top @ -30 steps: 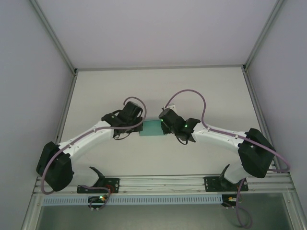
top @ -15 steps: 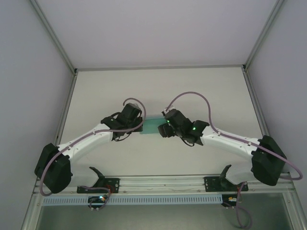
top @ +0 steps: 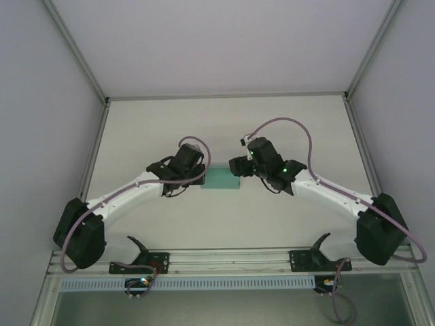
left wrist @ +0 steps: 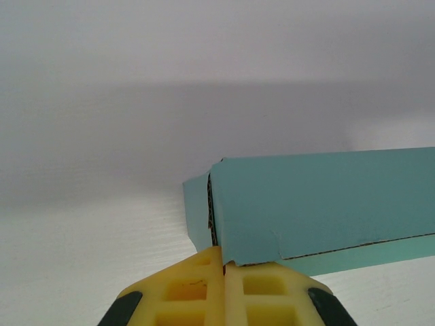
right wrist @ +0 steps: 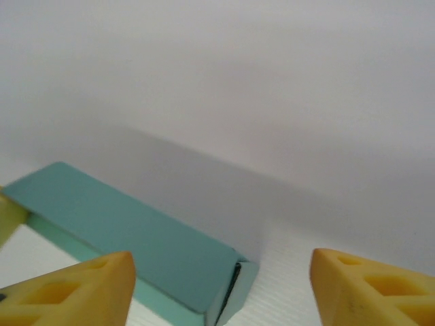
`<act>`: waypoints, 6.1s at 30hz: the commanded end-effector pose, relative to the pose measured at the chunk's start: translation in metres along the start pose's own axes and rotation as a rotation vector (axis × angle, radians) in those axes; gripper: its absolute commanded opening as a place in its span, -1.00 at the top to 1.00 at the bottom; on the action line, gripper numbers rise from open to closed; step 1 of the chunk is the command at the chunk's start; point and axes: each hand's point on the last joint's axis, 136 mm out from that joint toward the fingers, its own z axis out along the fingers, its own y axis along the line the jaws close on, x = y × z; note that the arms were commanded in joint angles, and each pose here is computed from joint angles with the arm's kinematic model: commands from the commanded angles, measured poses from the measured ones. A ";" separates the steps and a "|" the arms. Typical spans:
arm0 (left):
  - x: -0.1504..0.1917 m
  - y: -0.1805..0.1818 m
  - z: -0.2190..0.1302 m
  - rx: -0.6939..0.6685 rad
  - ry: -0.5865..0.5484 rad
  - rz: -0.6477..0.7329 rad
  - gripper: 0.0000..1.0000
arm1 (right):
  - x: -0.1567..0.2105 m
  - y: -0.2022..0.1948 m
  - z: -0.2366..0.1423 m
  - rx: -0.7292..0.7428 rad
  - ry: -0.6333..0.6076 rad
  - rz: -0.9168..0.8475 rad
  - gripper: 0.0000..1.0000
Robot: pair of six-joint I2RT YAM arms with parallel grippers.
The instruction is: Assemble paper box
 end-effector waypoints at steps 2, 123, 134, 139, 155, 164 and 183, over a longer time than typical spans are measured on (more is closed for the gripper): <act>0.037 0.011 0.008 -0.042 0.152 0.049 1.00 | 0.029 -0.007 0.022 0.026 0.112 0.032 -0.20; -0.025 0.006 0.059 0.449 0.065 -0.121 -0.57 | 0.052 -0.007 0.056 -0.295 0.219 0.400 -0.67; 0.012 0.017 0.078 0.451 0.138 -0.176 0.31 | 0.084 -0.020 0.060 -0.261 0.239 0.514 -0.10; 0.021 0.022 0.081 0.435 0.151 -0.182 0.78 | 0.086 -0.025 0.054 -0.257 0.231 0.536 0.00; 0.029 0.024 0.078 0.429 0.180 -0.145 0.88 | 0.022 -0.002 -0.004 -0.346 0.068 -0.041 -0.99; 0.010 0.015 0.074 0.431 0.165 -0.109 0.50 | 0.014 0.028 0.006 -0.425 0.137 -0.454 -0.99; -0.003 0.006 0.067 0.457 0.142 -0.078 0.25 | 0.048 0.015 0.087 -0.195 0.372 -0.763 -0.39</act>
